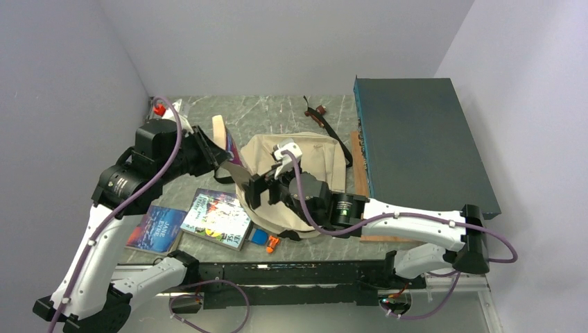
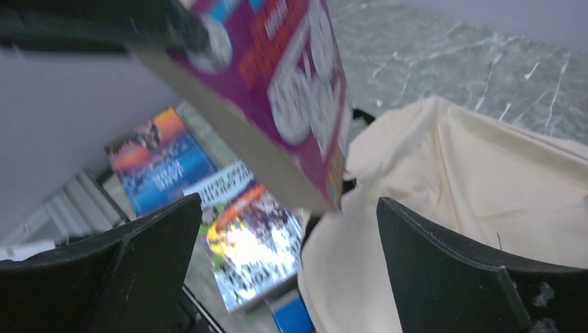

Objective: Pack the student bag
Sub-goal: Pick up the book from the center of the board.

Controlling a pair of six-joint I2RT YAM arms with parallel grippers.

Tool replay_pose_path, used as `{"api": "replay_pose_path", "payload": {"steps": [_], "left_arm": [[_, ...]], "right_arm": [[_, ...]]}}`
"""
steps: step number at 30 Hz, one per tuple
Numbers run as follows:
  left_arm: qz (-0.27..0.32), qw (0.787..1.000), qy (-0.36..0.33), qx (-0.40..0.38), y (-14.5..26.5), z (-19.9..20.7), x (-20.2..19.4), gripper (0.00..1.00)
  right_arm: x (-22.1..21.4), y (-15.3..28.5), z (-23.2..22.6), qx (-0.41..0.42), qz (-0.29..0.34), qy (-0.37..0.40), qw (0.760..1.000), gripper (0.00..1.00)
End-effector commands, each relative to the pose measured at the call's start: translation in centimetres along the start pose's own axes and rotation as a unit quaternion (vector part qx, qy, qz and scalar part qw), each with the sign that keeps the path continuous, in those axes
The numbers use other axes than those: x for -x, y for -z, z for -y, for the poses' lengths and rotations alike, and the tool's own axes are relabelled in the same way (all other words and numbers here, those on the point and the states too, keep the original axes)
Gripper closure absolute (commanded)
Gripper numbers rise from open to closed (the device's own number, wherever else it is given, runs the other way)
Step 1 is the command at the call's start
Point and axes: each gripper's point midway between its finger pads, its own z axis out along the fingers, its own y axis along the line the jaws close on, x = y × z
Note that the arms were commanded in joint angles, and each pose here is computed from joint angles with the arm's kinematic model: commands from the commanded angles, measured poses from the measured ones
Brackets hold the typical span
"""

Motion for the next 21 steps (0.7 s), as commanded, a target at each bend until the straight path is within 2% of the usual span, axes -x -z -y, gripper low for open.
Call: {"api": "replay_pose_path", "payload": {"steps": [1, 8, 10, 12, 13, 14, 16, 17, 18, 19, 21], "left_arm": [[-0.009, 0.992, 0.049, -0.118, 0.3, 5.1, 0.7, 1.00], [-0.037, 0.988, 0.070, -0.130, -0.5, 5.5, -0.4, 1.00], [-0.048, 0.986, 0.077, -0.137, -0.6, 5.8, -0.8, 1.00], [-0.058, 0.984, 0.088, -0.143, -0.8, 6.0, -1.2, 1.00], [-0.063, 0.984, 0.092, -0.142, -0.9, 5.9, -1.4, 1.00], [-0.066, 0.983, 0.095, -0.140, -1.1, 5.9, -1.6, 1.00], [-0.068, 0.984, 0.090, -0.139, -1.1, 5.8, -1.6, 1.00], [-0.069, 0.984, 0.078, -0.143, -0.9, 5.9, -1.5, 0.95], [-0.067, 0.984, 0.058, -0.154, -0.2, 6.4, -0.8, 0.67], [-0.070, 0.987, 0.035, -0.142, -0.2, 5.8, -0.6, 0.55], [-0.037, 0.994, -0.017, -0.105, 1.4, 4.5, 1.4, 0.20]], "right_arm": [[4.3, -2.1, -1.1, -0.026, 0.065, -0.047, 0.996, 0.00], [2.7, -4.1, -1.7, -0.066, 0.065, 0.023, 0.995, 0.00], [2.1, -4.3, -1.3, -0.104, 0.066, 0.051, 0.991, 0.00], [1.6, -4.3, -0.3, -0.172, 0.067, 0.084, 0.979, 0.07], [1.5, -3.9, 0.3, -0.209, 0.070, 0.096, 0.971, 0.16], [1.4, -3.6, 1.0, -0.239, 0.073, 0.106, 0.963, 0.29], [1.3, -3.2, 1.1, -0.240, 0.083, 0.099, 0.962, 0.78], [1.1, -3.1, 1.1, -0.229, 0.082, 0.094, 0.965, 0.94], [1.2, -2.9, 1.1, -0.218, 0.082, 0.085, 0.969, 1.00], [1.4, -2.7, 0.9, -0.200, 0.081, 0.078, 0.973, 1.00], [2.5, -1.9, 0.0, -0.148, 0.084, 0.055, 0.984, 1.00]]}}
